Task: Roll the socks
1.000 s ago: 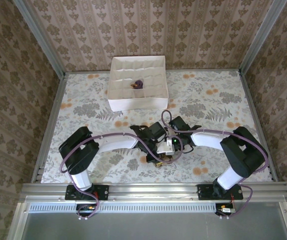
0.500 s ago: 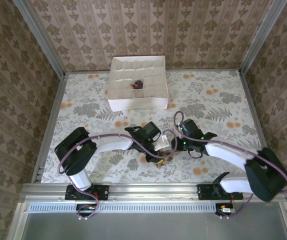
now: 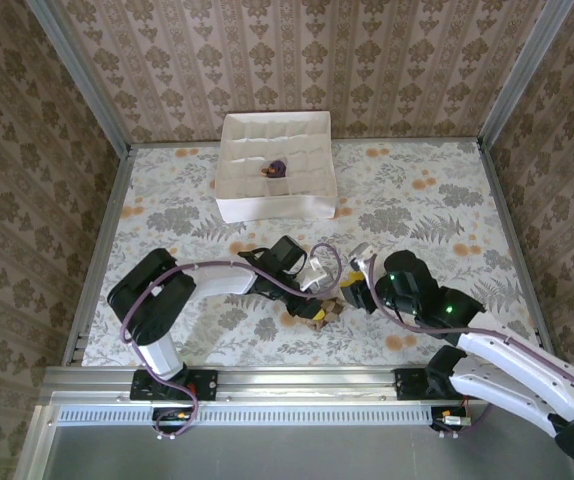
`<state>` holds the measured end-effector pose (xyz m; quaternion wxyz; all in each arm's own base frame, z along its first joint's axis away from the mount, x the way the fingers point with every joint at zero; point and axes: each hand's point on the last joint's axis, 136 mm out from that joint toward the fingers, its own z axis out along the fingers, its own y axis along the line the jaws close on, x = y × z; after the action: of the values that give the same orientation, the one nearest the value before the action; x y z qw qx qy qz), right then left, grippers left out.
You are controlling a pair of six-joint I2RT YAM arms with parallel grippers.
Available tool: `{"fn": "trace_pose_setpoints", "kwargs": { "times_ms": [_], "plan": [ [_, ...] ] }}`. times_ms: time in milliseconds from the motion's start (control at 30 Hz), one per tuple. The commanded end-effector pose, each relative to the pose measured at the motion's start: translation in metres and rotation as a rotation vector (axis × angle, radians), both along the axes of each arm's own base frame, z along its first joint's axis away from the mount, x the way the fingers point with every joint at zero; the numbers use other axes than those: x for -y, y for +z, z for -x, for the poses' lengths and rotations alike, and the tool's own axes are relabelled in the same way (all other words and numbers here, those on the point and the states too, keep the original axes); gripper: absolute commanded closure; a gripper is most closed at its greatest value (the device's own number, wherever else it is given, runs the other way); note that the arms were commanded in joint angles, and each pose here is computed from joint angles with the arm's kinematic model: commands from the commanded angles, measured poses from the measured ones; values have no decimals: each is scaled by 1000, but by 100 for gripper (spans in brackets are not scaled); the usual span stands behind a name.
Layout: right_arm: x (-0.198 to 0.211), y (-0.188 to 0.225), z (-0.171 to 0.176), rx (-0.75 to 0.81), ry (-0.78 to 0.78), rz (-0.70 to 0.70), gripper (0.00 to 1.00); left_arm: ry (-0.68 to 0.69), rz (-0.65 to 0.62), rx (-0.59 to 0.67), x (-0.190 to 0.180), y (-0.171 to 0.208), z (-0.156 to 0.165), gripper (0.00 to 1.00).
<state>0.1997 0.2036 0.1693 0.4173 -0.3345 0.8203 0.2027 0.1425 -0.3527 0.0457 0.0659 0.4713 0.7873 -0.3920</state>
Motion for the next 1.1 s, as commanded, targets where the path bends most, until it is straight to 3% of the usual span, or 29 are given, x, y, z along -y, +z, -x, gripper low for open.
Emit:
{"fn": "trace_pose_setpoints", "kwargs": {
  "times_ms": [0, 100, 200, 367, 600, 700, 867, 1067],
  "plan": [
    [4, -5, 7, 93, 99, 200, 62, 77, -193, -72, -39, -51, 4, 100],
    [13, -8, 0, 114, 48, 282, 62, 51, -165, -32, -38, -49, 3, 100],
    [30, 5, -13, 169, -96, 266, 62, -13, -147, 70, -37, -41, -4, 100],
    [78, 30, -27, 254, -398, 190, 62, -212, -177, 344, -37, -18, -29, 100],
    [118, 15, -24, 75, -641, 76, 61, -454, -253, 678, -28, -14, -66, 100],
    [115, 0, -25, -34, -668, 38, 62, -574, -290, 803, -27, -26, -65, 100],
    [89, -31, -36, -276, -643, -21, 69, -684, -268, 959, -28, -53, -39, 100],
    [24, -55, -58, -544, -446, -234, 85, -691, -253, 1039, -29, -67, -22, 100]
  ]
}}
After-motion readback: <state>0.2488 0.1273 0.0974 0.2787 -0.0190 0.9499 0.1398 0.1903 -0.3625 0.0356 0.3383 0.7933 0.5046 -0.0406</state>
